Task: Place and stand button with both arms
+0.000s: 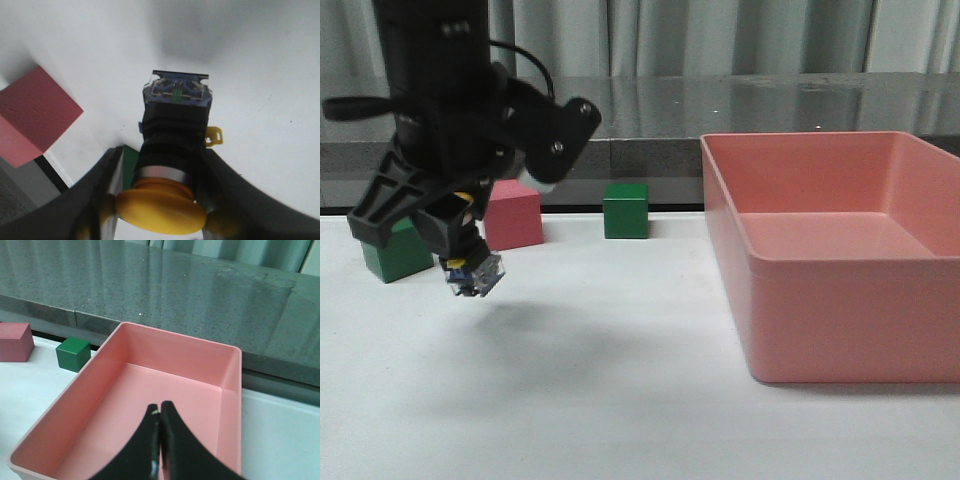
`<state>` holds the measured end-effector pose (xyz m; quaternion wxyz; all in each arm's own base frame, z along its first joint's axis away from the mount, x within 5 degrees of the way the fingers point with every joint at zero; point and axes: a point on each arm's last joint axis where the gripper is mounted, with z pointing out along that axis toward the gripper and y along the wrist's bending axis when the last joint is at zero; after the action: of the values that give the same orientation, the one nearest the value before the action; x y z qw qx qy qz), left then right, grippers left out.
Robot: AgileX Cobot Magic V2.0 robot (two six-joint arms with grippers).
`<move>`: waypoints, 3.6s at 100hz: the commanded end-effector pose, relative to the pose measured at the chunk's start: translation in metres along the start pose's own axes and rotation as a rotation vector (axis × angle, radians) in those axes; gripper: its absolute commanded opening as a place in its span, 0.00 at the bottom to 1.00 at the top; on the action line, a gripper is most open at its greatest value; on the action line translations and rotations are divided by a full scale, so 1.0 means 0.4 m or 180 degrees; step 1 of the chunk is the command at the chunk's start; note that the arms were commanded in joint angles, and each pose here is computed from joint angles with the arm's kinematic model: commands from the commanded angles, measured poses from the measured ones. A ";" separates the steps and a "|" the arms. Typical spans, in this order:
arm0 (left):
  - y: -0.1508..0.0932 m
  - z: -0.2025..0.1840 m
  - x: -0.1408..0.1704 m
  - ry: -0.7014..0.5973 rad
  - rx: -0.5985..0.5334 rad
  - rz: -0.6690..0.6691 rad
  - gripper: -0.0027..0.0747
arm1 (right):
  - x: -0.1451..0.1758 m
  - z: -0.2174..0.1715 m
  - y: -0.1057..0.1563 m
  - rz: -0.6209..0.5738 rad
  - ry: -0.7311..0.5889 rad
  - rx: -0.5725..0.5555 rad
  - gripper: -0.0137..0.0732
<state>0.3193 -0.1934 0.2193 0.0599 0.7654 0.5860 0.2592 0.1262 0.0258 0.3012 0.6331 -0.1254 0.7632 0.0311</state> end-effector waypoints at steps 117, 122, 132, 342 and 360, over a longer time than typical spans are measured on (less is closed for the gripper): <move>0.021 -0.087 0.045 0.0238 -0.0152 -0.0519 0.76 | -0.037 -0.006 -0.011 0.0031 -0.0315 0.0118 0.03; 0.023 -0.118 0.071 0.0165 -0.0210 -0.0654 0.76 | -0.037 -0.006 -0.011 0.0031 -0.0315 0.0118 0.03; 0.021 -0.182 0.130 0.0015 -0.0330 -0.0939 0.73 | -0.037 -0.006 -0.011 0.0031 -0.0315 0.0118 0.03; -0.545 -0.303 0.369 -0.2828 -0.2730 -0.4722 0.01 | -0.037 -0.006 -0.011 0.0031 -0.0315 0.0118 0.03; -0.604 -0.260 0.364 -0.2743 -0.2797 -0.5056 0.01 | -0.037 -0.006 -0.011 0.0031 -0.0315 0.0118 0.03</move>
<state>0.0914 -0.0098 0.2565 0.6640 0.1188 0.7374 0.0352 0.1262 0.0258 0.3012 0.6331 -0.1254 0.7632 0.0311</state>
